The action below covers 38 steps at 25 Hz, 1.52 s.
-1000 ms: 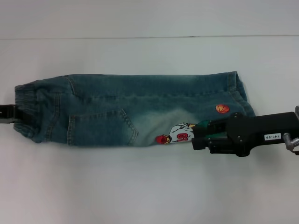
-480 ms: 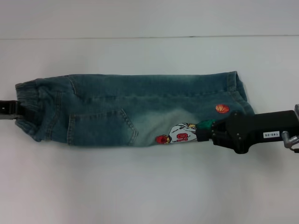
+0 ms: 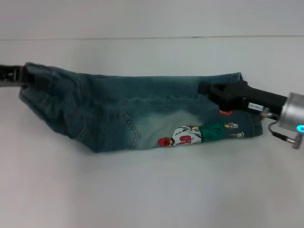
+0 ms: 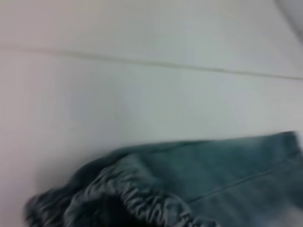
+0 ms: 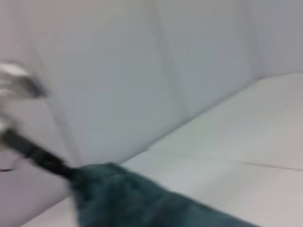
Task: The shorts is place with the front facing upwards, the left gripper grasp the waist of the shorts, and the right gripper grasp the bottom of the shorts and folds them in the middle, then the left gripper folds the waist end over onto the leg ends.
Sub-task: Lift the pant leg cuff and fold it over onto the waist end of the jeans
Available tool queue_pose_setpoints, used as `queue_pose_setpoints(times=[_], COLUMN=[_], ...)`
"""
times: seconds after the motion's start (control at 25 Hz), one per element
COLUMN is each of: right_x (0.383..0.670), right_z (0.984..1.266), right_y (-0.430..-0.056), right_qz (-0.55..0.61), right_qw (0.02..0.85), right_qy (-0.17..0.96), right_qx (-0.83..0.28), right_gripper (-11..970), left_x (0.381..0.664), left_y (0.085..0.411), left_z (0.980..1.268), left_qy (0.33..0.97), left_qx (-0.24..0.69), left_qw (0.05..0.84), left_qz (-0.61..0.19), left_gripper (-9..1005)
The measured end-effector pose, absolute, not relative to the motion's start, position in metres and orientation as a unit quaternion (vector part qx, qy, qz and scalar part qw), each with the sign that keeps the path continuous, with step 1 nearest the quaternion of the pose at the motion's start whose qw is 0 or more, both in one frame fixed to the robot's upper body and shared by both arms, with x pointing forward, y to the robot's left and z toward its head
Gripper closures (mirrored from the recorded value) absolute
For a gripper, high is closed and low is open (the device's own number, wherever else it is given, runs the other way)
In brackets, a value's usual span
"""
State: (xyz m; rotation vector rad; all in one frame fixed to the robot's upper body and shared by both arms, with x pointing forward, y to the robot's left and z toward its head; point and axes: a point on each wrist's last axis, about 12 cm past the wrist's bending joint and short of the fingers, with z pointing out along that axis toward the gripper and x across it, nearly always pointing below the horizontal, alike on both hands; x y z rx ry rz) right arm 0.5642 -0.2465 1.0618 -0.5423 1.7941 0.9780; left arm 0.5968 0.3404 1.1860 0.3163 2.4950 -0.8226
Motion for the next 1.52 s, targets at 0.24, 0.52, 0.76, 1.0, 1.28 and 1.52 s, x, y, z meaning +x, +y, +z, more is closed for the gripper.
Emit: queue_pose_setpoints(times=[0.24, 0.52, 0.76, 1.0, 1.28, 1.52], right_x=[0.571, 0.563, 0.558, 0.559, 0.563, 0.561], right_z=[1.031, 1.022, 1.017, 1.018, 1.026, 1.039], right_y=[-0.22, -0.191, -0.168, -0.142, -0.104, -0.059], right_qz=[0.335, 0.294, 0.252, 0.241, 0.258, 0.28], right_qw=[0.533, 0.581, 0.595, 0.58, 0.55, 0.504], right_qy=[0.763, 0.748, 0.754, 0.765, 0.773, 0.769], right_qx=[-0.15, -0.127, -0.117, -0.142, -0.182, -0.274], right_gripper=[944, 945, 945, 946, 946, 947], left_x=[0.613, 0.63, 0.639, 0.644, 0.644, 0.643], left_y=[0.316, 0.283, 0.255, 0.23, 0.211, 0.202], left_z=[1.213, 1.237, 1.255, 1.268, 1.278, 1.287], left_qy=[0.9, 0.883, 0.866, 0.853, 0.841, 0.822], left_qx=[0.162, 0.209, 0.244, 0.274, 0.295, 0.305], left_qw=[0.25, 0.255, 0.262, 0.262, 0.262, 0.271], left_qz=[-0.32, -0.334, -0.349, -0.358, -0.369, -0.397], left_gripper=[949, 949, 949, 949, 949, 949])
